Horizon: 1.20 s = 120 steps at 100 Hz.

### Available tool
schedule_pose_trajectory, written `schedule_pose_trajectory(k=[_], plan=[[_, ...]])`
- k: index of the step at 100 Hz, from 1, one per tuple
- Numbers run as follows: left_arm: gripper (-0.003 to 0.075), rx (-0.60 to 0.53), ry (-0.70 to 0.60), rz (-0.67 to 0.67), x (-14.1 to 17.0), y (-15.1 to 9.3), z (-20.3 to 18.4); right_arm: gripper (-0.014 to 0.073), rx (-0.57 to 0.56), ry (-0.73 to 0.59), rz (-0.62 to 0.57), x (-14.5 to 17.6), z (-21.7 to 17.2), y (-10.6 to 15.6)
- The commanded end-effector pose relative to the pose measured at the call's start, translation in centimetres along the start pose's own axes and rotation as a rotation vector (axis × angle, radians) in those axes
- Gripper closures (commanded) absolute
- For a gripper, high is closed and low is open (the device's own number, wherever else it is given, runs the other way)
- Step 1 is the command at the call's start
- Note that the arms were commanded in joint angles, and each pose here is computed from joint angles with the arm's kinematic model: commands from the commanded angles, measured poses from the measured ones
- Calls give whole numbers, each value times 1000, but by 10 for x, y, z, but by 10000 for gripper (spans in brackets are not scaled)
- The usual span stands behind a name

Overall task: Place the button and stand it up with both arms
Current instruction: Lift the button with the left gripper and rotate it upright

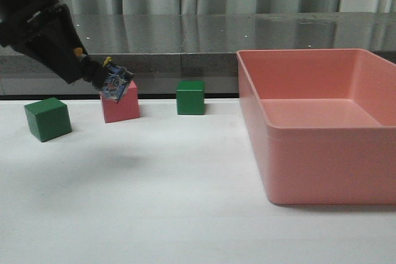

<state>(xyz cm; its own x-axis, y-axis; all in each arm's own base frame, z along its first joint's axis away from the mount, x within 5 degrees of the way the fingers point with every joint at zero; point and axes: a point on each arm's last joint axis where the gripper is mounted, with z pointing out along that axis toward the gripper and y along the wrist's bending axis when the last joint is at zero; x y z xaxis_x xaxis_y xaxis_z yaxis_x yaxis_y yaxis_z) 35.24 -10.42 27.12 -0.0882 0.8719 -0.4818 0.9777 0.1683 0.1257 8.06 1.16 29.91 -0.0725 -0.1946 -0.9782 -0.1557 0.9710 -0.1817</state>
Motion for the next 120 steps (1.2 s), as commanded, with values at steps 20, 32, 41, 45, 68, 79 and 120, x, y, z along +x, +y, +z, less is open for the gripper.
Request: schedule_pose_trajectory(k=[20, 32, 41, 45, 68, 79, 120], plan=[[739, -93, 379, 129, -48, -25, -27, 704, 33, -99, 7, -15, -2, -4], [739, -128, 486, 211, -63, -36, -18, 704, 33, -99, 7, -15, -2, -4], [739, -143, 544, 285, -71, -41, -11, 704, 33, -99, 7, -15, -2, -4], [739, -143, 565, 316, -74, -44, -5, 704, 33, -99, 7, -15, -2, -4], [738, -156, 703, 458, -81, -43, 27, 704, 37, -112, 7, -16, -2, -4], [738, -159, 763, 485, -76, -37, 37, 704, 39, -119, 7, -17, -2, -5], [738, -265, 789, 430, -73, -25, 58, 704, 40, -121, 7, -17, -2, -5]])
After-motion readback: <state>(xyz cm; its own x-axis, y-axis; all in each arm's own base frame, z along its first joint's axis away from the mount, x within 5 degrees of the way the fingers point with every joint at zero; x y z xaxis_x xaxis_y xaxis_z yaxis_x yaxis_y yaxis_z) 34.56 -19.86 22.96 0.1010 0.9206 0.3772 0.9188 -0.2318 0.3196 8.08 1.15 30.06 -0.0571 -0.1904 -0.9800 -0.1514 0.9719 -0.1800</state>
